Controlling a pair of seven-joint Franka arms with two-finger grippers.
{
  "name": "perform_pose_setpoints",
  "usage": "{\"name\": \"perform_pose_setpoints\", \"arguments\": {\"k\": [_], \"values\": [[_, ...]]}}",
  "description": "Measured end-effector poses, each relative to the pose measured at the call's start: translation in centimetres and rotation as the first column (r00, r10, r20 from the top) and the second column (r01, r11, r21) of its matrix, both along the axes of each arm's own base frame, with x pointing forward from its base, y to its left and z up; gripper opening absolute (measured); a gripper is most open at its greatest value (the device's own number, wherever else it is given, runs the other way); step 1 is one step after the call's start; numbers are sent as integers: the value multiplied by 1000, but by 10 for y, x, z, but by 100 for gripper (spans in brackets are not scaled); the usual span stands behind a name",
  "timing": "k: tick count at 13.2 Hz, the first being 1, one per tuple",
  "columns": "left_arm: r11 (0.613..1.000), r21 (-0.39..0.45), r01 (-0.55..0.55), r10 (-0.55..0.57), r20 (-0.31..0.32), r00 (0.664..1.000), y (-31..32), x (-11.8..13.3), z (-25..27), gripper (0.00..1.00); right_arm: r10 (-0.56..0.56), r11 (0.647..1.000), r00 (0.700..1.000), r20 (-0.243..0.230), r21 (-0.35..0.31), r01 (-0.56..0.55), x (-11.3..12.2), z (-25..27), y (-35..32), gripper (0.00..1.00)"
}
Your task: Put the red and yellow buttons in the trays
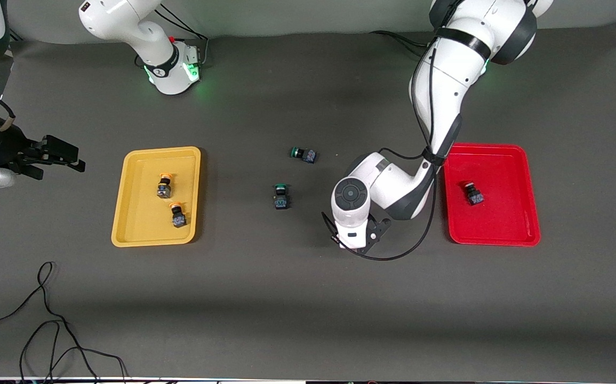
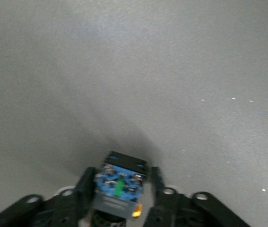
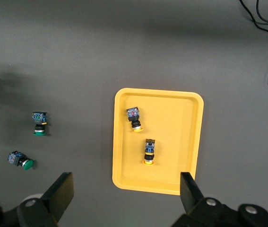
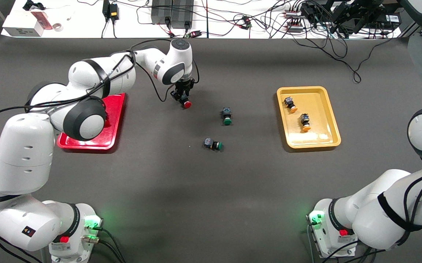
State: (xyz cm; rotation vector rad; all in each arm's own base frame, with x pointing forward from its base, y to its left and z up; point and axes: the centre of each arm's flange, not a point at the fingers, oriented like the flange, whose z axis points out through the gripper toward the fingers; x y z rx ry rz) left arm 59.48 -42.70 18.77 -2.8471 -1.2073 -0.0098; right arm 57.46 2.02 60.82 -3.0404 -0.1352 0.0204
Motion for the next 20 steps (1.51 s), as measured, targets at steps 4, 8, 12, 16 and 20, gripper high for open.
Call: {"name": "perform_pose_setpoints", "arguments": {"k": [4, 8, 12, 16, 20], "values": [[998, 57, 12, -10, -48, 999, 11, 4, 16, 45, 0, 1000, 1000, -4, -4, 0, 1, -3, 1, 100], [987, 136, 89, -62, -193, 979, 139, 57, 92, 45, -1, 1000, 1000, -9, -9, 1, 2, -5, 2, 100], [984, 78, 161, -140, -223, 965, 362, 82, 120, 45, -26, 1000, 1000, -10, -11, 26, 3, -5, -1, 100], [972, 77, 222, -210, -138, 968, 464, -7, 87, 45, -52, 999, 999, -16, -11, 51, 2, -1, 2, 100], [965, 70, 253, -248, -66, 966, 465, -101, 53, 45, -25, 999, 1000, -16, -40, 25, 1, 3, -2, 100]]}}
